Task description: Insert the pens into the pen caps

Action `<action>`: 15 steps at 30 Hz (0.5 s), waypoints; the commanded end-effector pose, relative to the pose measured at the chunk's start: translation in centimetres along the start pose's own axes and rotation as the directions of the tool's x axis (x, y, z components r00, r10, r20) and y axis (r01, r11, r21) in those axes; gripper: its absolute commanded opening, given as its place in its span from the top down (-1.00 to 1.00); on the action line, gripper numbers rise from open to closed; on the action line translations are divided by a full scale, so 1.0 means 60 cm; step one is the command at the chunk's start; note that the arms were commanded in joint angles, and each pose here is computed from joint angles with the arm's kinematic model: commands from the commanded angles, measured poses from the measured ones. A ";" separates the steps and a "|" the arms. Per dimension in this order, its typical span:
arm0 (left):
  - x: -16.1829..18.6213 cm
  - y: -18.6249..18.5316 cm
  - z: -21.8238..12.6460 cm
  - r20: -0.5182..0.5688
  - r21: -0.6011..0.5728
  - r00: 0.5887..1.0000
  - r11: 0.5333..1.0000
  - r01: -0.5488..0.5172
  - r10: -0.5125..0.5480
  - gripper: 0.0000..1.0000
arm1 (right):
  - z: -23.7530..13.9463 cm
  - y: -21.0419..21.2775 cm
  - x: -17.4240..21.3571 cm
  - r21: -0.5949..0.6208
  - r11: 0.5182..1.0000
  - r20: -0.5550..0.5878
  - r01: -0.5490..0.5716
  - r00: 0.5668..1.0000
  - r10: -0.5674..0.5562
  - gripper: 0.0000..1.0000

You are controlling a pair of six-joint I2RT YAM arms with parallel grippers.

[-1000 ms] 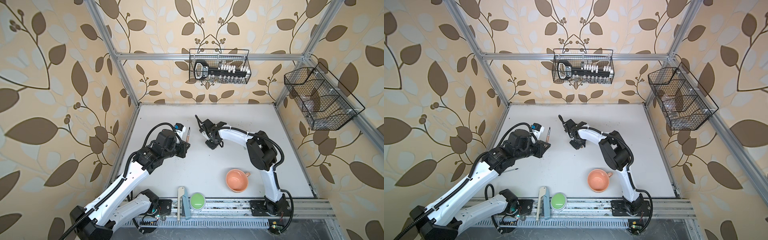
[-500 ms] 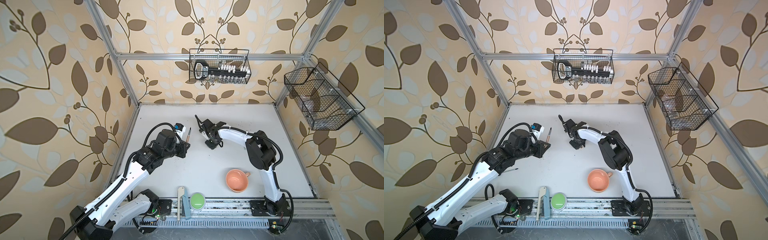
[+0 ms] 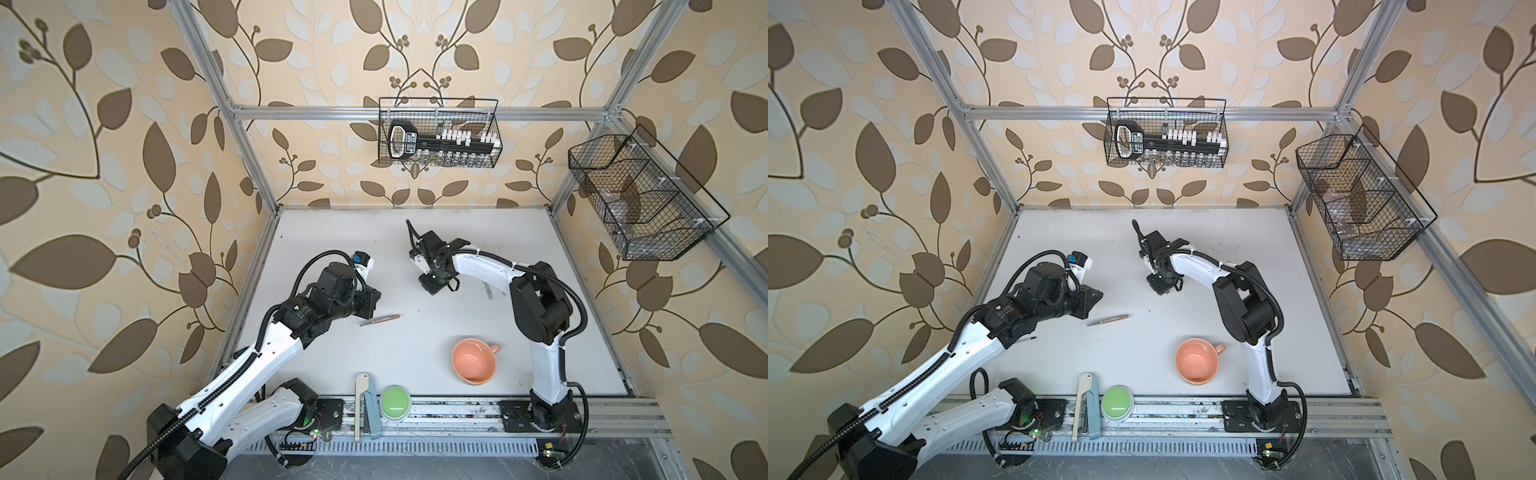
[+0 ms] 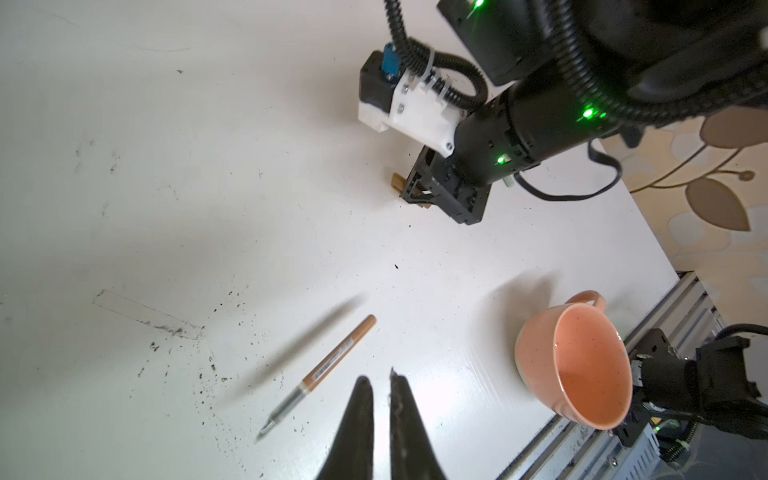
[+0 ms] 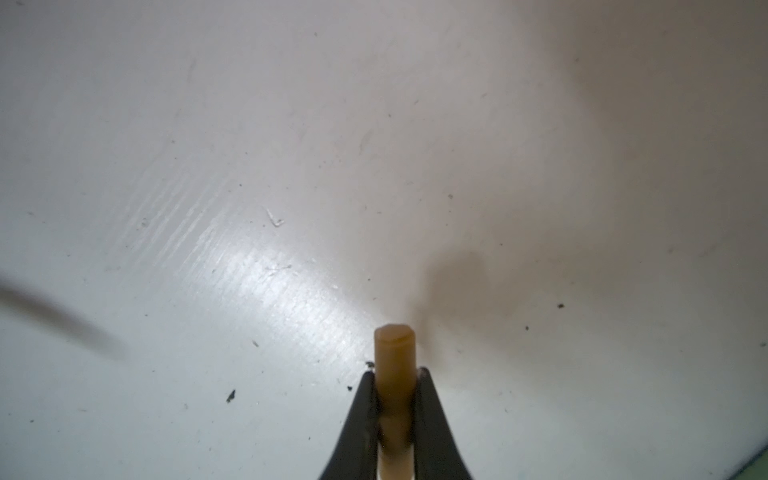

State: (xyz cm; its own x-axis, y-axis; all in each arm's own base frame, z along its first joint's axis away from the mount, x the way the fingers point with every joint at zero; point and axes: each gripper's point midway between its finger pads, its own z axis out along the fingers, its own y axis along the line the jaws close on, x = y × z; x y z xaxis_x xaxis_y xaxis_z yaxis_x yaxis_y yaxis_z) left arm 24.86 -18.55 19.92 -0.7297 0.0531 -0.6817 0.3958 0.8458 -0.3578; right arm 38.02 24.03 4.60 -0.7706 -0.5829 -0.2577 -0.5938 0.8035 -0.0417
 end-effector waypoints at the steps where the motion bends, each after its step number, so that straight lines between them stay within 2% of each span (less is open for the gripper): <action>1: -0.016 0.000 0.027 0.037 0.012 0.999 1.000 0.004 -0.004 0.77 | -0.008 0.006 0.007 -0.050 0.998 0.020 -0.043 0.999 0.044 0.77; 3: -0.025 0.013 0.041 0.037 -0.036 0.999 0.999 0.019 -0.017 0.67 | -0.018 0.009 0.005 -0.073 0.996 0.048 -0.054 0.997 0.057 0.71; 5: -0.032 0.021 0.048 0.025 -0.073 0.999 0.997 0.024 -0.022 0.65 | -0.042 0.027 -0.001 -0.111 0.994 0.107 -0.015 0.994 0.027 0.57; 7: -0.032 0.032 0.053 0.007 -0.113 0.999 0.993 0.044 -0.044 0.50 | -0.063 0.030 -0.006 -0.119 0.993 0.152 -0.019 0.988 0.038 0.46; 9: -0.021 0.033 0.063 -0.047 -0.119 0.997 0.992 0.049 -0.055 0.28 | -0.076 0.028 -0.008 -0.134 0.991 0.172 -0.031 0.984 0.054 0.39; 10: -0.010 0.040 0.068 -0.084 -0.145 0.994 0.988 0.058 -0.070 0.03 | -0.080 0.025 -0.009 -0.136 0.990 0.182 -0.041 0.981 0.066 0.33; 13: 0.022 0.070 0.074 -0.154 -0.249 0.977 0.963 0.103 -0.144 -0.04 | -0.089 0.024 -0.011 -0.156 0.986 0.212 -0.054 0.973 0.087 0.18; 15: 0.031 0.101 0.055 -0.120 -0.357 0.972 0.922 0.149 -0.204 -0.11 | -0.094 0.052 -0.010 -0.149 0.988 0.234 0.029 0.972 0.006 0.14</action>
State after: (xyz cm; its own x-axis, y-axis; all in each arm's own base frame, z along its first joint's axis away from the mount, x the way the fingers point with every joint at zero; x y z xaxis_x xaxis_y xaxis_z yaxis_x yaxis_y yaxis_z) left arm 28.17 -18.06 14.30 -0.8443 0.0278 -0.5351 0.2065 0.9384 -0.2770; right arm 36.67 24.76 10.23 -0.7447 -0.4846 -0.4589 -0.5803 0.8098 0.0866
